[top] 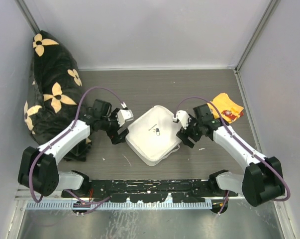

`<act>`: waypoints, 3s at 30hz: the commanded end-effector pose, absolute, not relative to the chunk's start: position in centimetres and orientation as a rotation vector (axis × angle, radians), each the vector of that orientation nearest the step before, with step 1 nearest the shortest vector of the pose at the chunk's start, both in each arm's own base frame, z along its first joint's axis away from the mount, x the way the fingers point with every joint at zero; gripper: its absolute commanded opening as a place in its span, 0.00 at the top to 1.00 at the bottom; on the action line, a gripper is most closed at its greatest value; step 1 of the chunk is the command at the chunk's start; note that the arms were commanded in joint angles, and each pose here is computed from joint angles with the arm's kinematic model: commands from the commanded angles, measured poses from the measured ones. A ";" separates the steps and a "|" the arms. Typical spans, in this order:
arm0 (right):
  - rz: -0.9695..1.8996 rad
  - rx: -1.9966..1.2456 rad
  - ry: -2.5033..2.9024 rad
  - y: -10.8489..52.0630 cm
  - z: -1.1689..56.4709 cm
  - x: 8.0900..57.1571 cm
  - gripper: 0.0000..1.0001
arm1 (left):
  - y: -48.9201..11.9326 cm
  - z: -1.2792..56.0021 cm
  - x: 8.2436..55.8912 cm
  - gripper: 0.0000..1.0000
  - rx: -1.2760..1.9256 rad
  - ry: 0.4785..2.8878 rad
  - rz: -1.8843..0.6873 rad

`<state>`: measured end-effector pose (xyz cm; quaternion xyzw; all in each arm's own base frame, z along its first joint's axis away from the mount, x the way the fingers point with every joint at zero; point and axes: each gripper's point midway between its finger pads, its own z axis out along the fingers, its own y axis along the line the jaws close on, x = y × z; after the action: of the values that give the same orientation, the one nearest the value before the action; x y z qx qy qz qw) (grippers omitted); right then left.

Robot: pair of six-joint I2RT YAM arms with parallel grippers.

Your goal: Organize the medicine kit

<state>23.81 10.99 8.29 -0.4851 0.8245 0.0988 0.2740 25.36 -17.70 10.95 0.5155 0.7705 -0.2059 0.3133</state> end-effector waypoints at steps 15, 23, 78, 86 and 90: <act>0.214 -0.971 2.155 16.6 13.0 42.0 0.25 | -25.3 10.2 18.7 0.23 1.601 1.869 -0.929; 0.157 -0.887 2.101 15.5 15.9 47.4 0.23 | -29.6 11.8 15.0 0.21 1.801 1.614 -0.958; 0.281 -0.935 2.150 16.3 14.0 42.7 0.27 | -22.4 13.8 25.9 0.23 1.045 2.107 -0.999; 0.323 -0.927 2.141 14.1 15.6 37.7 0.26 | -20.9 17.1 24.3 0.14 1.203 1.872 -0.831; 0.462 -0.919 2.083 15.0 16.4 32.8 0.27 | -20.9 18.9 25.7 0.13 1.241 1.754 -0.698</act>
<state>36.35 13.30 13.08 -0.3601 0.8549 0.1188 0.3540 24.20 -20.59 16.51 0.4483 0.7524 -0.3211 0.3604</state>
